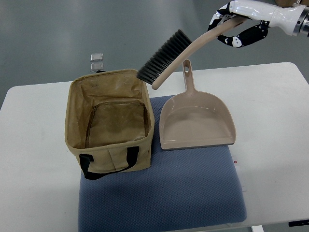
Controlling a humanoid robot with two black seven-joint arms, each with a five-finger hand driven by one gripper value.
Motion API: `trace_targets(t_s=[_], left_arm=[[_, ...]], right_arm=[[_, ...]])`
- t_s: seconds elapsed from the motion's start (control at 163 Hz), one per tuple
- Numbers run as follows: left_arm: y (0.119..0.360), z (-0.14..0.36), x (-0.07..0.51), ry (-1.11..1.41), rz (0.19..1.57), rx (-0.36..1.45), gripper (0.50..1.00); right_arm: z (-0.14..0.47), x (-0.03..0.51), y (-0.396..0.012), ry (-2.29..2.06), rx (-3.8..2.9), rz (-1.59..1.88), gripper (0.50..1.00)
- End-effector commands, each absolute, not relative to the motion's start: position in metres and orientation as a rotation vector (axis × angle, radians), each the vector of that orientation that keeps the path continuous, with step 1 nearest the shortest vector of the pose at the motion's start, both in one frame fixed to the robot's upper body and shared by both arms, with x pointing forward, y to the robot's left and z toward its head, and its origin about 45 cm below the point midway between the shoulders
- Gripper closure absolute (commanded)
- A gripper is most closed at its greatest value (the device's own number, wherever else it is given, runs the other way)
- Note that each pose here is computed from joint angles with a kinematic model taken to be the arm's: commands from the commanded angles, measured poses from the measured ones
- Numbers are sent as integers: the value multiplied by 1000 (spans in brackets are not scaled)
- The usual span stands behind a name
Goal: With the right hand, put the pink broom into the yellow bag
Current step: 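Lower the brush bristles-first into the tan canvas bag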
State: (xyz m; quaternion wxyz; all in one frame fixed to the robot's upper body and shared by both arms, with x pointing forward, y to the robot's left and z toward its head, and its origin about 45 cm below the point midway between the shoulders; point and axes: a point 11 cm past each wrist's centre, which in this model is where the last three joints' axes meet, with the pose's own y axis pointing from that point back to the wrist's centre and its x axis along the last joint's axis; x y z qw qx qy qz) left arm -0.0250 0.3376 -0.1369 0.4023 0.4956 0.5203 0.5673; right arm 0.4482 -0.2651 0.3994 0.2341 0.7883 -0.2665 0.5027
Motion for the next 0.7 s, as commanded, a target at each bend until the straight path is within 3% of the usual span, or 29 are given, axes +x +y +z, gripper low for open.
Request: trace_targets(t_s=[0.0, 0.412, 0.695], left_arm=[[338, -137, -25, 1315, 1434, 1253, 500], [338, -137, -25, 1315, 1434, 1253, 500], [338, -137, -25, 1315, 1434, 1253, 500]], right_arm=[[401, 454, -235, -695, 2190, 1406, 983], [353, 461, -123, -426, 2237, 1431, 975], [318, 463, -89, -343, 2189, 1405, 963]])
